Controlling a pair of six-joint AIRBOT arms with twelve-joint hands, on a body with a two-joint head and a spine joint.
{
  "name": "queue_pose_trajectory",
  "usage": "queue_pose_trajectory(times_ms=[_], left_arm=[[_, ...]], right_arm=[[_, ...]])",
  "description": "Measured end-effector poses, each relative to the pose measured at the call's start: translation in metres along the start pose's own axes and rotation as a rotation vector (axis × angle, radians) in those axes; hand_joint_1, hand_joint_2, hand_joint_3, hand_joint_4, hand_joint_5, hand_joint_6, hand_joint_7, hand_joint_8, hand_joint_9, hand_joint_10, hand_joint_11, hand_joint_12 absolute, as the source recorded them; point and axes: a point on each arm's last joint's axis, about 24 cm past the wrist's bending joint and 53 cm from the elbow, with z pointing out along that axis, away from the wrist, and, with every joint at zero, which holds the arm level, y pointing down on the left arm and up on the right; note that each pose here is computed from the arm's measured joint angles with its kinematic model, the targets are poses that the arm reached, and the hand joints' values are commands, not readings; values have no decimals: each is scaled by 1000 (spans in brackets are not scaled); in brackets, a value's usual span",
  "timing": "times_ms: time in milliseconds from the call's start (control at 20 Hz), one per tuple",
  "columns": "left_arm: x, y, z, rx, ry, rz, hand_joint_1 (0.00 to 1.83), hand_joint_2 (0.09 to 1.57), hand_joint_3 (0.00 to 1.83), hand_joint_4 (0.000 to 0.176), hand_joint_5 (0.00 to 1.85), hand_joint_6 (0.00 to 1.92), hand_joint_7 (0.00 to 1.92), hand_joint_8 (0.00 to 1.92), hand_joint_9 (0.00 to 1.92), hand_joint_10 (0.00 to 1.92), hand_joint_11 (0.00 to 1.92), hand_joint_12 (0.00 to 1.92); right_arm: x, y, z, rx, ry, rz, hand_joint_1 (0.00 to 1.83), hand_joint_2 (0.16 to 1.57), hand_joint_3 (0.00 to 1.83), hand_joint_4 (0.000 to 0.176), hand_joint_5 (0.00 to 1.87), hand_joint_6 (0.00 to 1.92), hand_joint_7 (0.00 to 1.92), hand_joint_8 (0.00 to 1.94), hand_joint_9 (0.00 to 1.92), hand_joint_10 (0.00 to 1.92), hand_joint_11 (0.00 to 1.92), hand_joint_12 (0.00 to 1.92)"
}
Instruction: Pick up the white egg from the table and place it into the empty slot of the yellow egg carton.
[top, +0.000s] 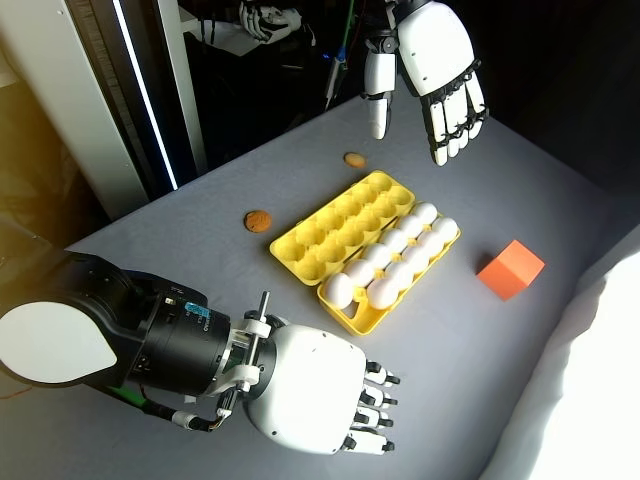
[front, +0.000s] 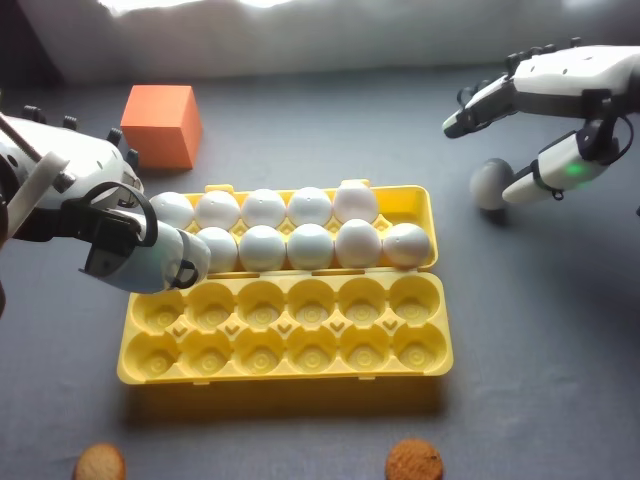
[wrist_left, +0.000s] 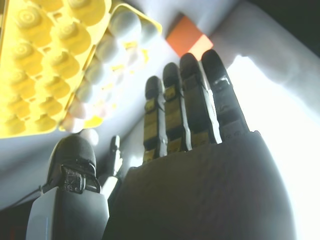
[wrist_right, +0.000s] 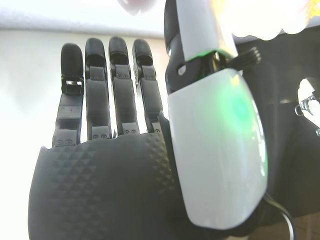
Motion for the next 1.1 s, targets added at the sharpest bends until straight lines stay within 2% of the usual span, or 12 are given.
queue_pose_trajectory(times_ms=[100,300,500,750,850,1100], left_arm=[[0,0,0,0,0,0,0,1217,0,0,397,8,468,11,443,16,134,631],[0,0,0,0,0,0,0,1225,2,0,390,3,441,1,418,3,109,620],[0,0,0,0,0,0,0,1232,4,0,404,7,468,12,442,12,120,616],[0,0,0,0,0,0,0,1238,4,0,392,1,450,1,419,0,113,605],[0,0,0,0,0,0,0,1239,3,0,414,8,488,14,455,15,134,613],[0,0,0,-1,0,0,0,1240,2,0,431,11,507,16,480,19,156,624]], right_arm=[[1,2,2,-12,1,-7,1222,1022,0,0,592,67,573,47,478,147,0,1246],[5,0,4,-13,6,-30,1209,1031,3,0,607,56,642,62,537,210,0,1313],[7,2,8,-23,9,-30,1194,1058,2,0,663,23,671,22,418,496,0,1331],[10,-21,12,20,10,-13,1153,1063,0,0,691,26,739,43,466,561,0,1407],[9,-26,12,28,6,-13,1149,1063,0,0,713,26,752,40,427,644,0,1418],[11,-21,13,5,6,-3,1205,1049,0,0,773,42,822,69,458,746,0,1467]])
